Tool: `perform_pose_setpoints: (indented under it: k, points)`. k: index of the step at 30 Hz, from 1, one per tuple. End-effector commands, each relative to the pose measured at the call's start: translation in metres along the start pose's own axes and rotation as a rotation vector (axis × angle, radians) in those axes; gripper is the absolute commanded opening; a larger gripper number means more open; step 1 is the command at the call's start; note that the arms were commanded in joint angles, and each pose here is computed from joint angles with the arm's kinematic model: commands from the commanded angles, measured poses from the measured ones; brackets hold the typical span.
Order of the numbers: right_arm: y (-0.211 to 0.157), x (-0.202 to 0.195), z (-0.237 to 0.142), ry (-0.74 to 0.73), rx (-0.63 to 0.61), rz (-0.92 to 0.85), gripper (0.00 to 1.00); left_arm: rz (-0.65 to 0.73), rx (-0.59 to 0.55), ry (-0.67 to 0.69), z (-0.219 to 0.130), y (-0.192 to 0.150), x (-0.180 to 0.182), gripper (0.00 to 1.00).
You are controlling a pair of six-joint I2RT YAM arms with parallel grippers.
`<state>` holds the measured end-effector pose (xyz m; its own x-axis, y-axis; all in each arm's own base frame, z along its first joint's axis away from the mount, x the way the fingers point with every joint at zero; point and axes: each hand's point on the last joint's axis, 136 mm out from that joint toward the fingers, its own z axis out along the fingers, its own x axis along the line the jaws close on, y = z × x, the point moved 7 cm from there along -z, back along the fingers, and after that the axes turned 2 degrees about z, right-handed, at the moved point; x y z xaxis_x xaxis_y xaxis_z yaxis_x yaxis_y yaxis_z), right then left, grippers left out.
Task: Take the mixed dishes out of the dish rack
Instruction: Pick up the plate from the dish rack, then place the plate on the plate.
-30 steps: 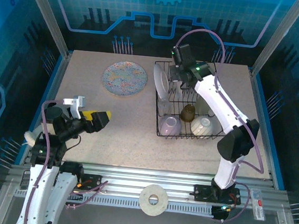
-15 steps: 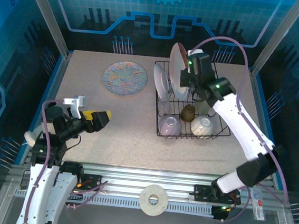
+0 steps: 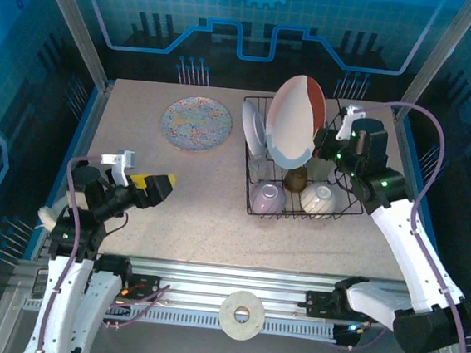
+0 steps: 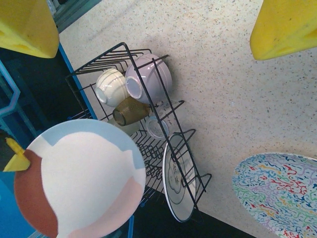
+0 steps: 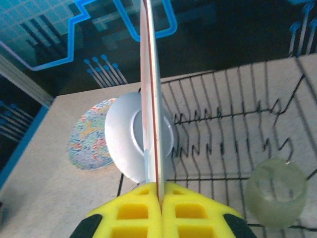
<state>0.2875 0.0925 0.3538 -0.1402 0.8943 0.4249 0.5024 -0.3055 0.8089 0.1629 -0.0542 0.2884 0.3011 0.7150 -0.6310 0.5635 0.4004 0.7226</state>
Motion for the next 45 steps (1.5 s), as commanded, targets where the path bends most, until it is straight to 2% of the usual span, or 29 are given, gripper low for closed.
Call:
perform_pose_setpoints:
  k: [1,5,12,21,24,26,30,37,45]
  points:
    - [0.015,0.014,-0.01,0.284,-0.076,0.117,0.0,0.003,0.024,0.01,0.004,-0.004,0.005,0.99]
    - [0.016,0.016,-0.012,0.458,-0.044,0.184,0.0,-0.006,0.031,0.009,0.006,-0.003,0.006,0.99]
    - [0.009,0.016,-0.012,0.584,-0.023,0.262,0.0,-0.022,0.029,0.002,0.006,-0.002,0.007,0.99]
    - [-0.024,0.006,0.017,0.753,0.08,0.382,0.0,-0.087,0.075,-0.144,0.011,-0.001,-0.006,0.99]
    - [-0.031,0.006,0.024,0.82,0.108,0.403,0.0,-0.166,0.059,-0.163,0.016,-0.001,-0.004,0.99]
    - [-0.035,0.004,0.028,0.845,0.115,0.424,0.0,-0.217,0.042,-0.216,0.025,-0.003,0.0,0.99]
    - [-0.043,0.001,0.035,0.853,0.131,0.439,0.0,-0.242,0.035,-0.218,0.041,-0.01,0.008,0.99]
    - [-0.057,-0.002,0.048,0.837,0.185,0.484,0.0,-0.235,0.056,-0.246,0.071,-0.02,0.003,0.99]
    - [-0.067,-0.008,0.067,0.856,0.254,0.579,0.0,-0.245,-0.007,-0.269,0.101,-0.014,-0.004,0.97]
